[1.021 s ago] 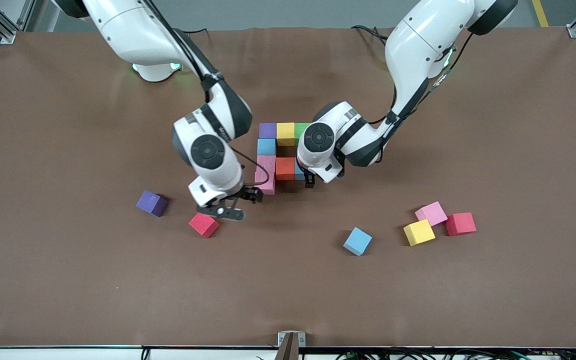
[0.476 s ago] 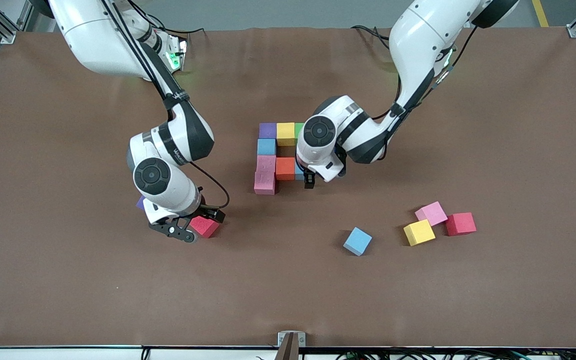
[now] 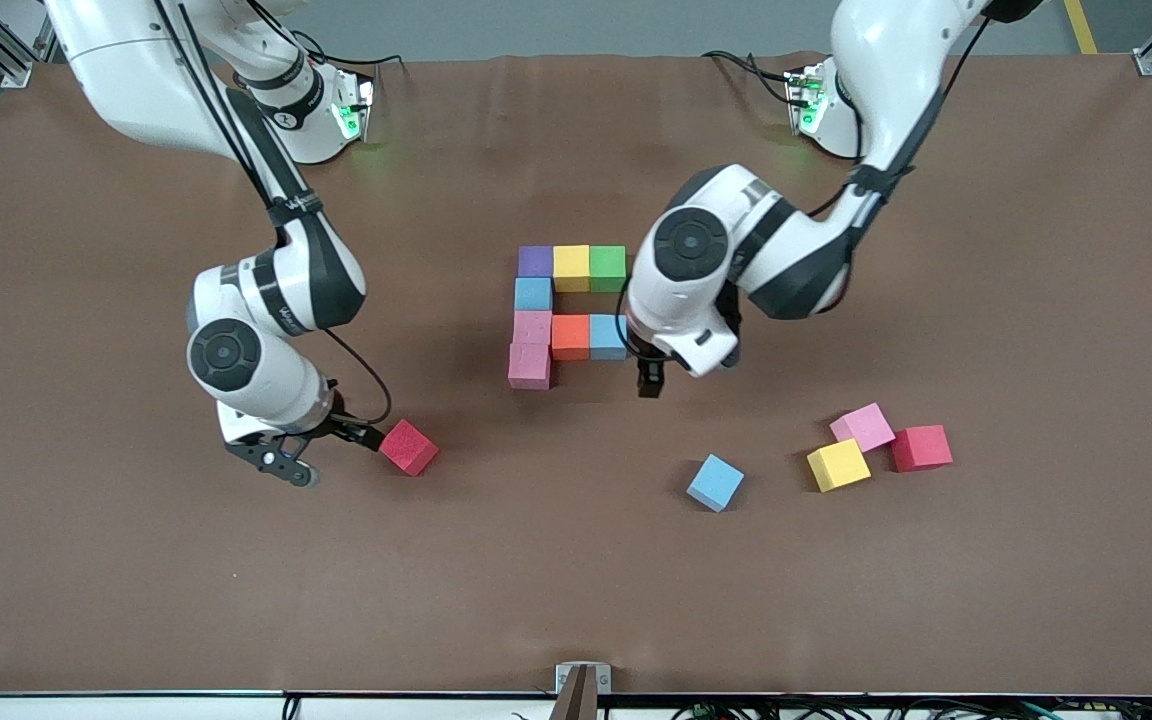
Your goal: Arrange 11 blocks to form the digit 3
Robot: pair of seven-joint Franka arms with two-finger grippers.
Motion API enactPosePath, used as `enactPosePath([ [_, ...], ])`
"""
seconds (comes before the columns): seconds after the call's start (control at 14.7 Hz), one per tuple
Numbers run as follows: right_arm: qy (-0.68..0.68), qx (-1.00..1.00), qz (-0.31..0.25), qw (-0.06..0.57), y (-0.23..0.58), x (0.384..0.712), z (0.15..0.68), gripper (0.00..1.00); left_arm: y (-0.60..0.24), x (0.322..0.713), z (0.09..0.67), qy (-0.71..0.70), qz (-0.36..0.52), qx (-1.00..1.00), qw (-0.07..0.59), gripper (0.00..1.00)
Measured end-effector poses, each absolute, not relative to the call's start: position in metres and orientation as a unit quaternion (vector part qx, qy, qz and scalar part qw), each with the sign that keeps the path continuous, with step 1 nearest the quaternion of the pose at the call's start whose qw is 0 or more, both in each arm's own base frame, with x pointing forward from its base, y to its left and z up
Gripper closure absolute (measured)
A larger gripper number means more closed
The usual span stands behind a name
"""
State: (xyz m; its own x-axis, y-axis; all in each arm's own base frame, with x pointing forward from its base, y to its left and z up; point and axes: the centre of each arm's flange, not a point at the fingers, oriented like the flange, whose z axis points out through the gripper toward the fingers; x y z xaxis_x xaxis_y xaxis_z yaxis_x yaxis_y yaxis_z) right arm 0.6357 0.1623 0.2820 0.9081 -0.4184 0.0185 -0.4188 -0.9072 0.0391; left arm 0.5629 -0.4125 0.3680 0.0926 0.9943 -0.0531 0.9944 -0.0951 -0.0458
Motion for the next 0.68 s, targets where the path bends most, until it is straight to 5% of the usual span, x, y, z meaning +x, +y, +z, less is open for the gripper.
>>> enactPosePath([
  [0.68, -0.180, 0.983, 0.026, 0.014, 0.062, 0.598, 0.220, 0.00, -0.285, 0.640, 0.387, 0.526, 0.001, 0.850, -0.019, 0.00],
])
